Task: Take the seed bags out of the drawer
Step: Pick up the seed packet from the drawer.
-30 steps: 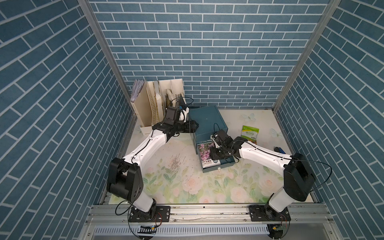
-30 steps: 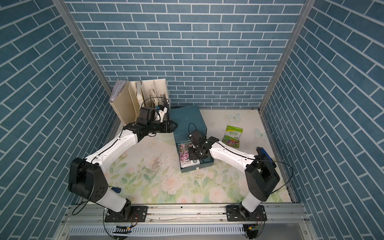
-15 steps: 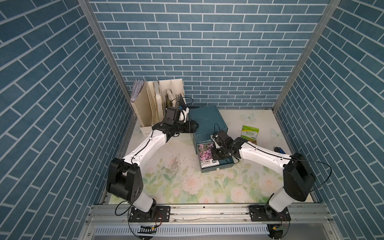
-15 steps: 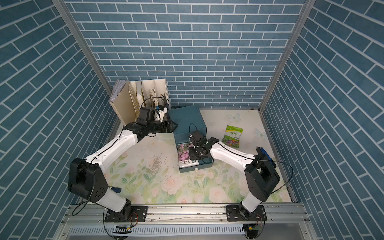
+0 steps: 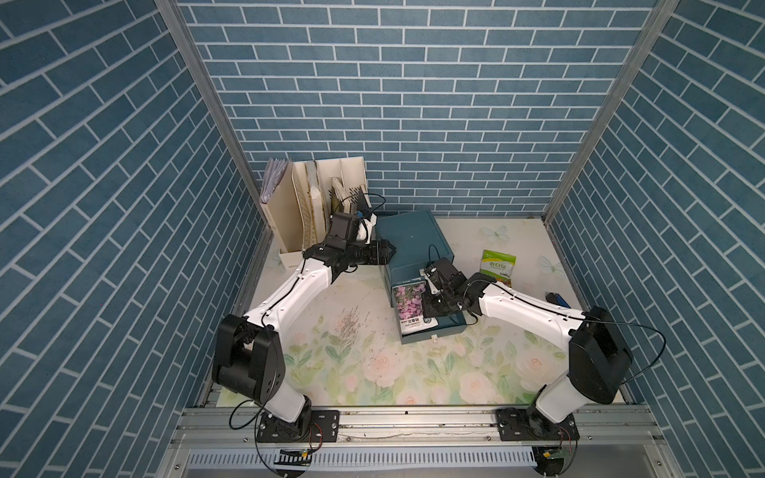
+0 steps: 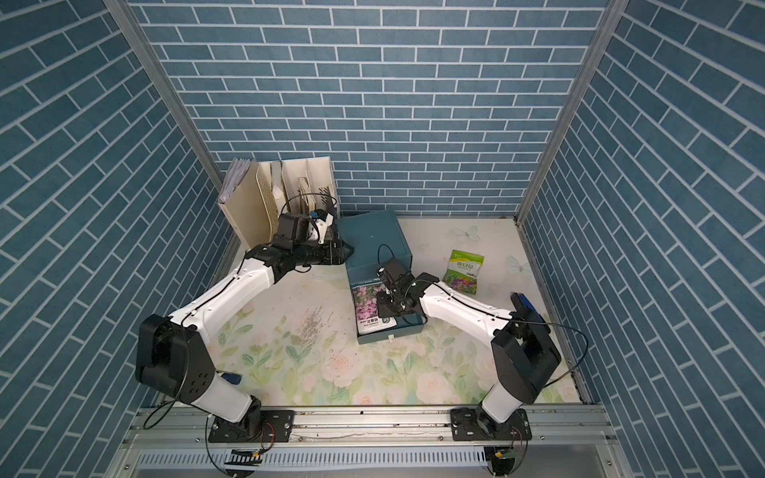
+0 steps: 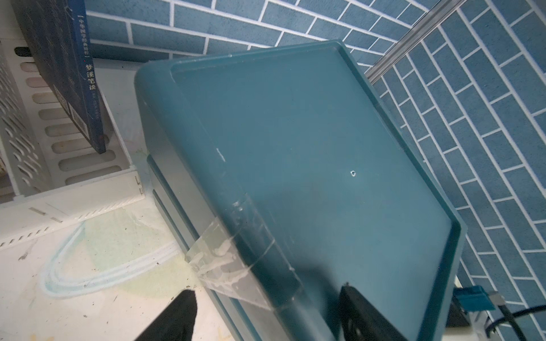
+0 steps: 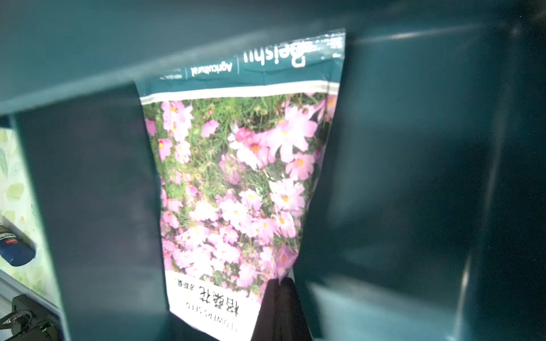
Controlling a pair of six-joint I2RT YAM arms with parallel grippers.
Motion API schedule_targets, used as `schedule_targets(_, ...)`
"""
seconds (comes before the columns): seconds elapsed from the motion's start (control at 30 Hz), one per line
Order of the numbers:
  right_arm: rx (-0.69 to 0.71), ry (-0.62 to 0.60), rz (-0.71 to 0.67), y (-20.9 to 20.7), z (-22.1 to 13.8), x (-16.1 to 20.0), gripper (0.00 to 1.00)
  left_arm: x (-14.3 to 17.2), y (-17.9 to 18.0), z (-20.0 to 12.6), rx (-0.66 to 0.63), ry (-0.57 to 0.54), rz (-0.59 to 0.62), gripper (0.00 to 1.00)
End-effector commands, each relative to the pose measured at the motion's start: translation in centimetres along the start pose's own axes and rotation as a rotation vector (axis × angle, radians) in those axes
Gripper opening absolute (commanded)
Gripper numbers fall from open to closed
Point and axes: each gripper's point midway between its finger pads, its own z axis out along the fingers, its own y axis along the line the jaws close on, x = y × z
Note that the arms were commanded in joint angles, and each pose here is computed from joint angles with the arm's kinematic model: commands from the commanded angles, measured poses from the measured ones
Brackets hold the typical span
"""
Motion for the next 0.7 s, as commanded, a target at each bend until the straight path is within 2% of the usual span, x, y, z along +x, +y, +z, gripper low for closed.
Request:
schedule_targets(0.0, -0.029, -0.080, -0.018, 1.0, -2.8, -2.1, 0.00, 6.0, 3.2, 0.9, -0.112, 0.204, -0.032, 0.80)
schedule_targets(0.67, -0.093, -0.102, 0.054, 1.1, -8.6, -0.5, 0.00, 6.0, 3.2, 0.7, -0.115, 0.204, -0.034, 0.80)
